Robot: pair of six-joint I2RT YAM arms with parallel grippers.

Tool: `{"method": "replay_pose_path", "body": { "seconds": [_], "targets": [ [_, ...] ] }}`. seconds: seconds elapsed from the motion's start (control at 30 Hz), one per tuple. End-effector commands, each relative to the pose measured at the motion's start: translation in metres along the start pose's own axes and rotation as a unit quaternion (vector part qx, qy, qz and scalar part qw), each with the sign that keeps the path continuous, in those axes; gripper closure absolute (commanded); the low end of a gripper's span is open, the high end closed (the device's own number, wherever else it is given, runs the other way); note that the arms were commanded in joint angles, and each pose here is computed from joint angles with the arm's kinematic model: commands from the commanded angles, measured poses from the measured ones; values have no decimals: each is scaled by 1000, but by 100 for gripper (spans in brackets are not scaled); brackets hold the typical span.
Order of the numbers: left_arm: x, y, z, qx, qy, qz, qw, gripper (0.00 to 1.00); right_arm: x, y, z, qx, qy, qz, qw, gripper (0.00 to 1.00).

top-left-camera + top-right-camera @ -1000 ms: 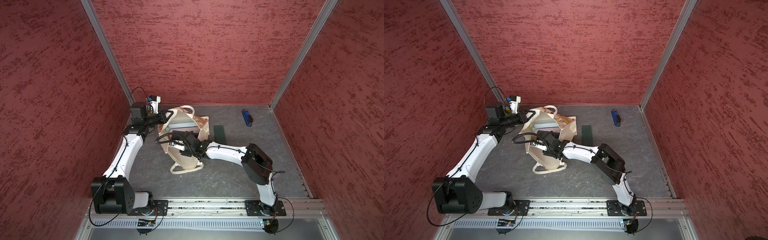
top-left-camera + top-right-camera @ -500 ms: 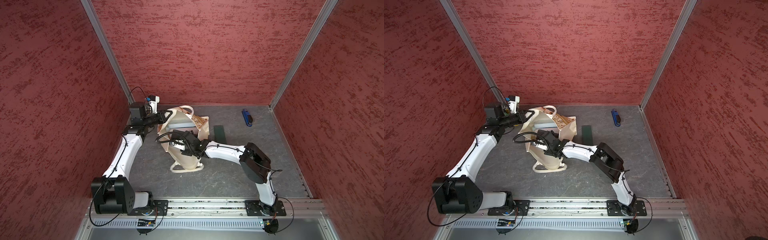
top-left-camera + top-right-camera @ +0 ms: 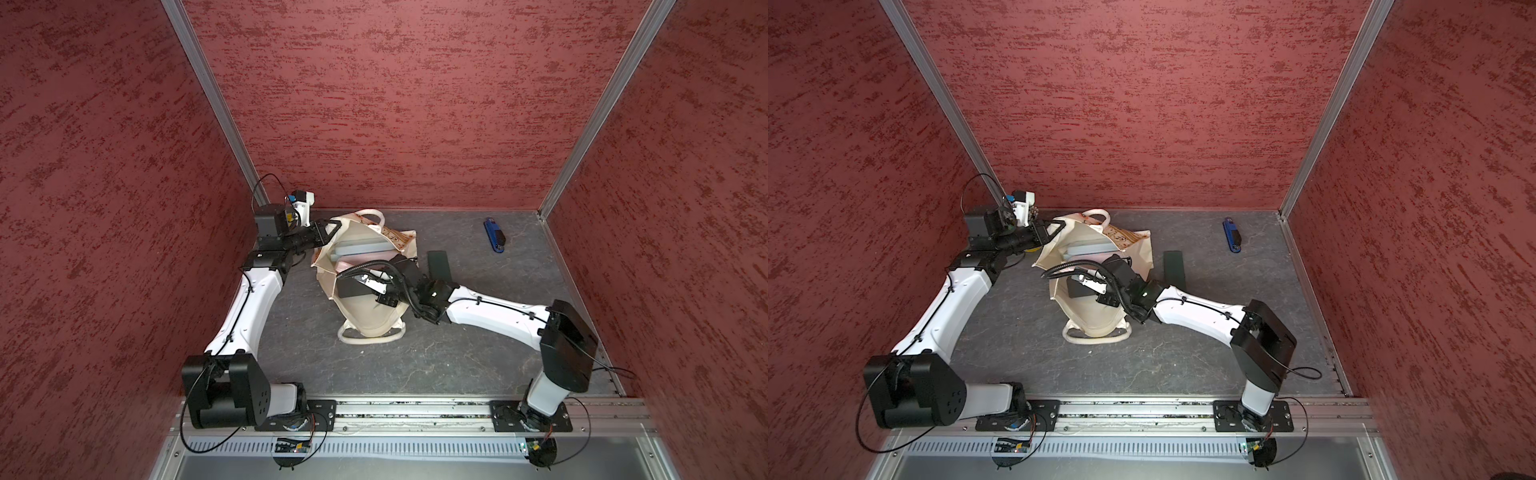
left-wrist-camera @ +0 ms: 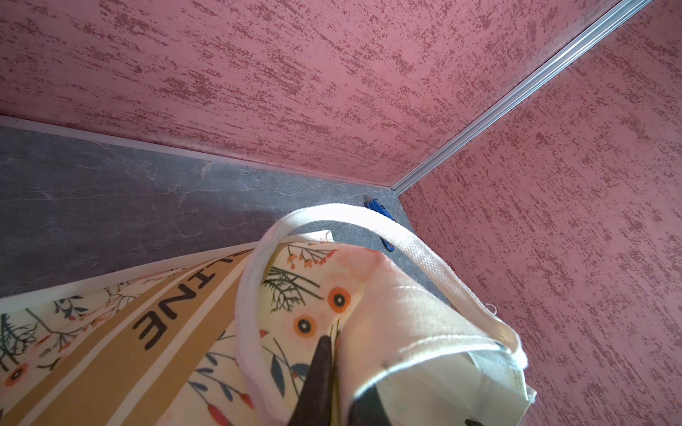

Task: Take out the pencil case from the canvas bag
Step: Pick up the pencil case from the canvas bag, then place the pencil case at the center of the board.

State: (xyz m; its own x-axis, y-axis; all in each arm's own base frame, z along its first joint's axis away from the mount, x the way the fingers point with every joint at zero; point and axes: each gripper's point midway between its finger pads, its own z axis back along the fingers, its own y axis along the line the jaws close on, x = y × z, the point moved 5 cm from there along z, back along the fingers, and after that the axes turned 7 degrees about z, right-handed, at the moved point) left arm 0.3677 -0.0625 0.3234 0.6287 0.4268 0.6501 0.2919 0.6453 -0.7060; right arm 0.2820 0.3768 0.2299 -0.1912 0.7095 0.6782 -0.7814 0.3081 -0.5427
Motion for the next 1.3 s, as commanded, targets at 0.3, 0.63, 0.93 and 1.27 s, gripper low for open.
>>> {"method": "replay_pose_path", "body": {
  "seconds": [0.3,0.63,0.93,1.27],
  "targets": [
    [11,0,7,-2,-26,-3,1000,97,38,-45,55,-71,-129,-68,987,92],
    [10,3,4,-4,-22,5,1000,97,67,-87,133,-112,-252,-137,951,94],
    [10,4,2,-8,-20,9,1000,97,44,-132,181,-173,-275,-233,917,94],
    [9,3,2,-10,-18,13,1000,97,-47,-168,166,-220,-114,-368,896,95]
  ]
}}
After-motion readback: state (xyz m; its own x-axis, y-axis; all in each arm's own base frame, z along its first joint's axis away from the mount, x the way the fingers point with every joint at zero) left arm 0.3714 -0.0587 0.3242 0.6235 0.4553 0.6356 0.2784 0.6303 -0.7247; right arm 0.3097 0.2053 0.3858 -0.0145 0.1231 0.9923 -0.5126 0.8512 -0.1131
